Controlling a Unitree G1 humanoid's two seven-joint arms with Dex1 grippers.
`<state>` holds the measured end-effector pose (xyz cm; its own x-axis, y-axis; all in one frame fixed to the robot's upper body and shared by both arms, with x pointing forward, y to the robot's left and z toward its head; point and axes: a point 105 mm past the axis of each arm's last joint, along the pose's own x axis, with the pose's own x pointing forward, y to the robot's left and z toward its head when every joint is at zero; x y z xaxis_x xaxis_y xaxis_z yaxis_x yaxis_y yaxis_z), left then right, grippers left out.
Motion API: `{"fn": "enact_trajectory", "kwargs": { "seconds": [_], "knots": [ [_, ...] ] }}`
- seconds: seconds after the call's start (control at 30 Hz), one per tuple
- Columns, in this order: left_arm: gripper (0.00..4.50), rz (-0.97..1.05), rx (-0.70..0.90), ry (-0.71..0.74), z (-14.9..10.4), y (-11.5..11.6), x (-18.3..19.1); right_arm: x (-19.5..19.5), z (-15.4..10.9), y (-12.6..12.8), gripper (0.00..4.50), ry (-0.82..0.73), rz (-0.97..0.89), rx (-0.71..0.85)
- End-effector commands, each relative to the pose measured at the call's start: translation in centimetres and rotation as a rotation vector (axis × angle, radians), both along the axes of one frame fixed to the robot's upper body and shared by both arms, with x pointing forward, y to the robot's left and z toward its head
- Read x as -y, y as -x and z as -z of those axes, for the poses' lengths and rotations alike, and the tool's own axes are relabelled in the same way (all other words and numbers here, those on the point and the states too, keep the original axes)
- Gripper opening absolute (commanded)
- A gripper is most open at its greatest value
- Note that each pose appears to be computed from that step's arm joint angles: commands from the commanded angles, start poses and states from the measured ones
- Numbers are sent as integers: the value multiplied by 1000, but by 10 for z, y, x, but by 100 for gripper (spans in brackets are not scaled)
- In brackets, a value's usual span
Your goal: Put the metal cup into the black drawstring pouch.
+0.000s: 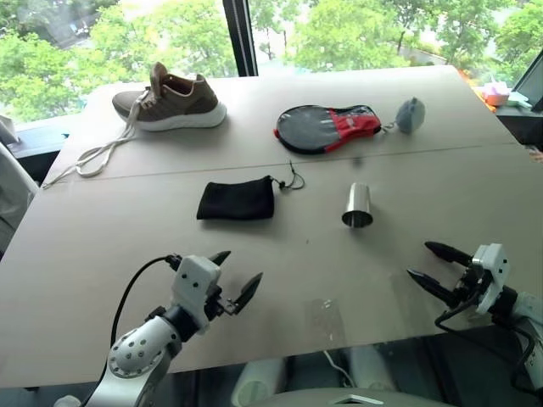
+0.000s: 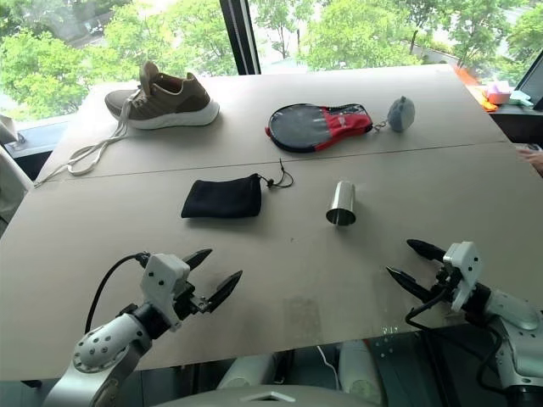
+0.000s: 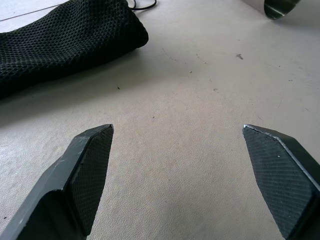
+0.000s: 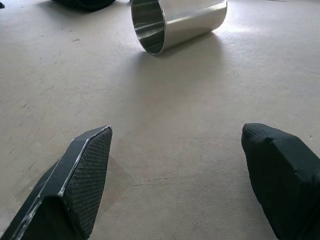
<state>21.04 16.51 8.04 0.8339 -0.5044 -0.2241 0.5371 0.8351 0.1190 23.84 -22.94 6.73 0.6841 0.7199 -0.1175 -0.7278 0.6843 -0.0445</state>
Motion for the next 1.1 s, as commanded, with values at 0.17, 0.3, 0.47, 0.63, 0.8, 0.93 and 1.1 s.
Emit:
{"fn": "enact_trajectory", "kwargs": {
  "seconds": [0.17, 0.3, 0.47, 0.63, 0.8, 0.93, 1.1],
  "knots": [
    [425, 37, 47, 41, -21, -5, 8, 1, -17, -2, 416, 6, 0, 64],
    [425, 39, 39, 45, -19, -4, 7, 0, -18, -2, 416, 5, -1, 64],
    [425, 38, 31, 46, -15, -2, 5, -1, -19, -2, 416, 3, -1, 64],
    [425, 39, 26, 48, -12, 0, 3, -1, -20, -2, 416, 1, -2, 65],
    [425, 41, 29, 50, -11, 0, 3, -2, -21, -2, 416, -2, -1, 67],
    [425, 24, 68, 49, -17, -8, 1, -8, -28, 0, 416, -32, -39, 82],
    [425, -37, 175, 23, -43, -36, 0, -28, -46, 11, 416, -122, -163, 120]
  ]
}}
